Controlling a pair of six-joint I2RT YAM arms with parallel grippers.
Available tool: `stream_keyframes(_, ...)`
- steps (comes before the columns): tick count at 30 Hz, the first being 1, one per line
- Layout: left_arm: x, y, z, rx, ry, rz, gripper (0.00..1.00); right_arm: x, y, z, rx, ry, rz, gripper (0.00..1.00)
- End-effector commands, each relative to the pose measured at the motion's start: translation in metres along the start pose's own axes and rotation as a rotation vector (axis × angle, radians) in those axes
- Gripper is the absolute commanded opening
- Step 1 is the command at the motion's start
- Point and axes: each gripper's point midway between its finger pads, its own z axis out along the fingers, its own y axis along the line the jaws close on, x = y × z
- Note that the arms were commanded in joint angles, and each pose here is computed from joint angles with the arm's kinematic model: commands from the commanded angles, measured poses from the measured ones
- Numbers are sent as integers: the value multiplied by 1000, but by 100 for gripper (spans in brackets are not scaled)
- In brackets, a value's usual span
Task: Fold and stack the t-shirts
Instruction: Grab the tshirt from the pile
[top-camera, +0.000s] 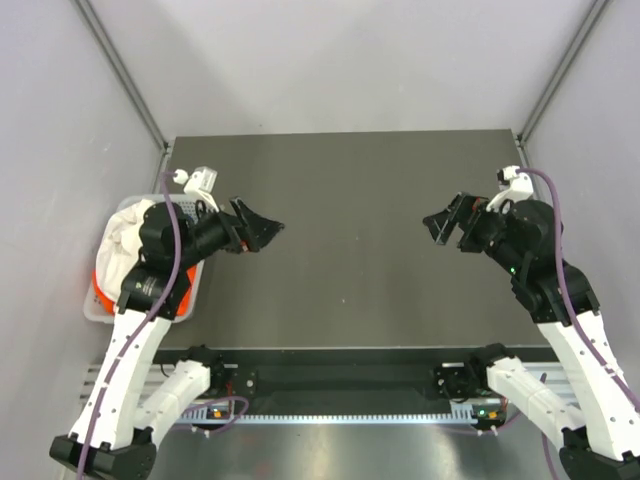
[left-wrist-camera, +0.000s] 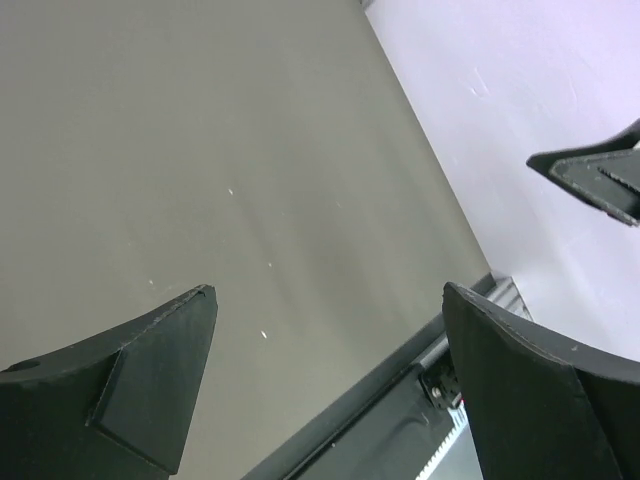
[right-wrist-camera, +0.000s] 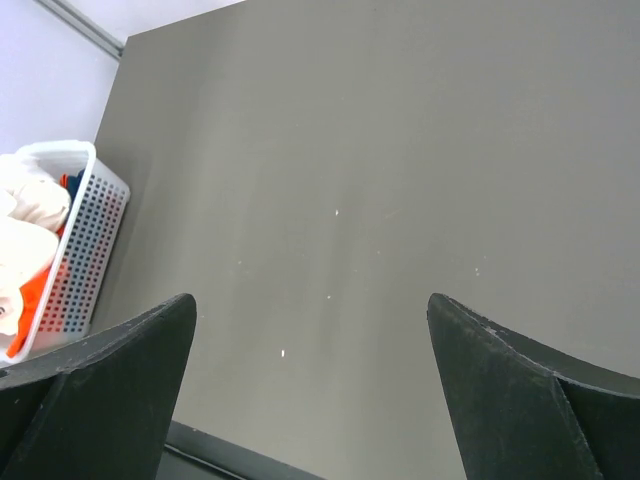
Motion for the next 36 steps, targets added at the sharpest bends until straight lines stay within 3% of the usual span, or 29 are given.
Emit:
stream_keyframes(1,-21,-7,-12,-31,-79,34,99,-14,11,-11,-35,-39,4,99)
stream_keyframes(6,-34,16,-17,-181,-154,5,99,-9,11,-10,-43,-30,14,100)
stream_keyframes(9,-50,49,-28,-400,-224,-34,99,-3,8,-10,-39,-19,10,100)
stream_keyframes(10,-46,81,-33,-576,-206,-54,99,1,7,-9,-37,-12,10,100)
stream_keyframes(13,-57,106,-34,-744,-156,-19,99,7,6,-9,-45,-4,7,100)
stream_keyframes(17,-79,148,-54,-964,-198,0,99,8,8,-13,-70,-14,-15,100)
stream_keyframes(21,-81,211,-80,-1238,-213,-78,96,7,17,-17,-132,-32,-29,99)
stream_keyframes(26,-55,271,-106,-1406,-295,-285,93,7,26,-20,-192,-59,-26,100)
stream_keyframes(30,-41,308,-116,-1466,-351,-364,86,10,26,-20,-207,-58,-45,100)
stream_keyframes(34,-38,324,-110,-1486,-322,-361,82,11,24,-18,-198,-59,-61,100)
stream_keyframes(36,-41,328,-105,-1474,-311,-354,72,11,23,-19,-194,-60,-71,100)
